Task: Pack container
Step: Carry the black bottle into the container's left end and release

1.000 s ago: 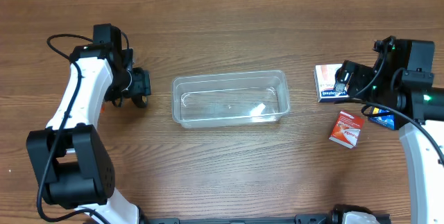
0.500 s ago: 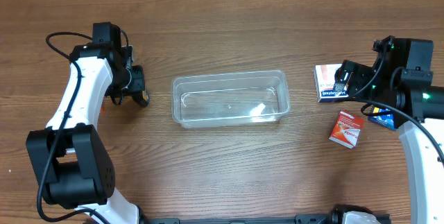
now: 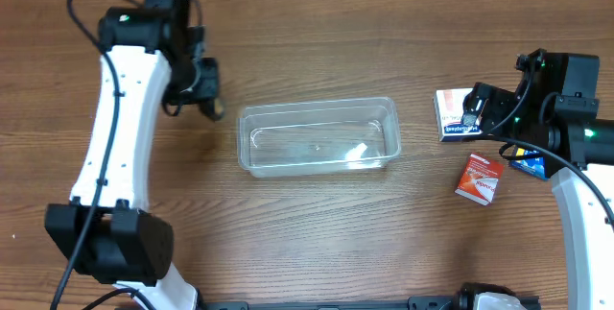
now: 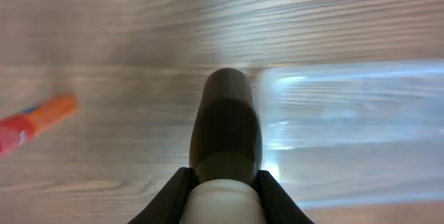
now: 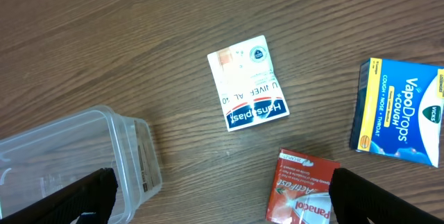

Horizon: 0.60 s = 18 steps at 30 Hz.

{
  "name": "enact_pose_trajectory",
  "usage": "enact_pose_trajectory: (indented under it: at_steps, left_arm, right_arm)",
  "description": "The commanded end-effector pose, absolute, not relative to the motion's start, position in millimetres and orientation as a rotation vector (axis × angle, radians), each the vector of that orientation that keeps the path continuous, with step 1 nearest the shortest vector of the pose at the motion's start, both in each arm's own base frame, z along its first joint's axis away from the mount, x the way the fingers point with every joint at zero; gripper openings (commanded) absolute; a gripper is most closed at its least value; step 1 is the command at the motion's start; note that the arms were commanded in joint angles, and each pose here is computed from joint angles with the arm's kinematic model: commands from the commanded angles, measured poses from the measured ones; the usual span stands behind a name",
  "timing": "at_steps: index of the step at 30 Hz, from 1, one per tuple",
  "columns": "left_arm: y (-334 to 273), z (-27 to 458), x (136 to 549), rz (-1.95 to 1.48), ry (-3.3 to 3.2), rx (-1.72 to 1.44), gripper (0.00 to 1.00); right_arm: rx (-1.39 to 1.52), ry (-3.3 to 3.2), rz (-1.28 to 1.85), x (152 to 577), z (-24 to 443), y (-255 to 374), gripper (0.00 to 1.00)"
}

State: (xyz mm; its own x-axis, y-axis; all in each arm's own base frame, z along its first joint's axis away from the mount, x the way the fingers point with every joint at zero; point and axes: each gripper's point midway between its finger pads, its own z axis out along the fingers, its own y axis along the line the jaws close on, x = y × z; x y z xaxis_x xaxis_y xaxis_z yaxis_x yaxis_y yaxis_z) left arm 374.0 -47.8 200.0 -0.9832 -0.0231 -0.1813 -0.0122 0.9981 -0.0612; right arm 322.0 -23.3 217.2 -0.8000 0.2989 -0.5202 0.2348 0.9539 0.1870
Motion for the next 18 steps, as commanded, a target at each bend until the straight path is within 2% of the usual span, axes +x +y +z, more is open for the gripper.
enact_pose_trajectory:
  at_steps: [1, 6, 14, 18]
  left_arm:
    - [-100, 228, 372, -0.148, 2.896, 0.059, 0.04]
    - [-133, 209, 360, -0.162, 2.938, 0.038, 0.04]
    - [-132, 154, 362, -0.145, 2.983, -0.079, 0.04]
    - [-115, 135, 364, -0.006, 2.969, -0.180, 0.04]
  right_arm:
    - [0.382, 2.507, 0.160, 326, 226, -24, 1.00]
    - [0.382, 2.507, 0.160, 326, 226, -24, 1.00]
    - [0.382, 2.507, 0.161, 326, 226, -23, 1.00]
    - [0.382, 2.507, 0.161, 326, 226, -23, 1.00]
